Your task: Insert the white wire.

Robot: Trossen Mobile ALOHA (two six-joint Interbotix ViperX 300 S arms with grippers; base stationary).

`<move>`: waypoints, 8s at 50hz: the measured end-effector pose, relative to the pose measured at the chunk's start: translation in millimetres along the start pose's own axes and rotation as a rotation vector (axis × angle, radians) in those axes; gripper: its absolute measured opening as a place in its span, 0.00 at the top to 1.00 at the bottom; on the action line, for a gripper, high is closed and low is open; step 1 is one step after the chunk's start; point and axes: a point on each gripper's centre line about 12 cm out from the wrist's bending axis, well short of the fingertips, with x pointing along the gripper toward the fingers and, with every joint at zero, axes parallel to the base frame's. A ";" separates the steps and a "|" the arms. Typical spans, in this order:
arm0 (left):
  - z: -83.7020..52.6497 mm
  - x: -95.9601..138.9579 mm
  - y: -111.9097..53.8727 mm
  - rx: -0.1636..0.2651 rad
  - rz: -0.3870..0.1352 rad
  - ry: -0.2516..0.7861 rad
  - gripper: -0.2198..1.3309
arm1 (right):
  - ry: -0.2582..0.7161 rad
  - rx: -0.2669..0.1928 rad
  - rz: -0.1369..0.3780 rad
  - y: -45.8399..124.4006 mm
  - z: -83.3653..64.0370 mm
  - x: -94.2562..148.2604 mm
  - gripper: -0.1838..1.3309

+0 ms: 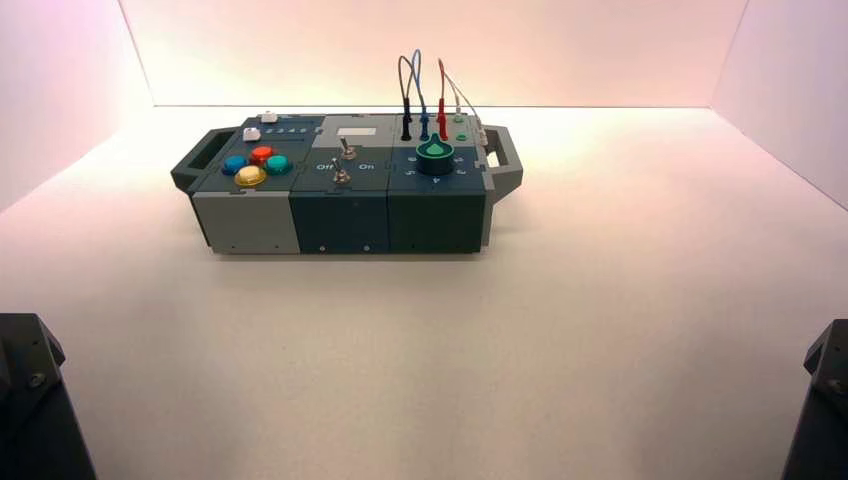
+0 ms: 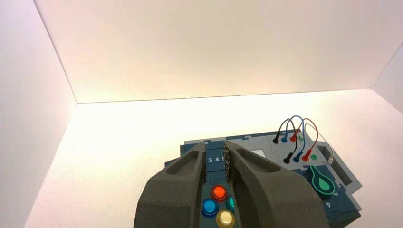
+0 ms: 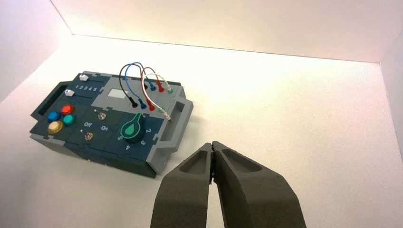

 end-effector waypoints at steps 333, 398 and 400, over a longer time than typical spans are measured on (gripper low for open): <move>-10.7 16.8 0.0 -0.007 -0.003 0.119 0.88 | 0.489 -0.307 0.157 104.8 10.8 289.0 0.89; -10.7 17.1 0.6 -0.009 0.000 0.119 0.88 | 0.501 -0.303 0.149 100.2 2.5 293.2 0.89; -10.5 17.2 0.6 -0.009 0.000 0.118 0.88 | 0.501 -0.303 0.149 100.2 2.5 293.2 0.89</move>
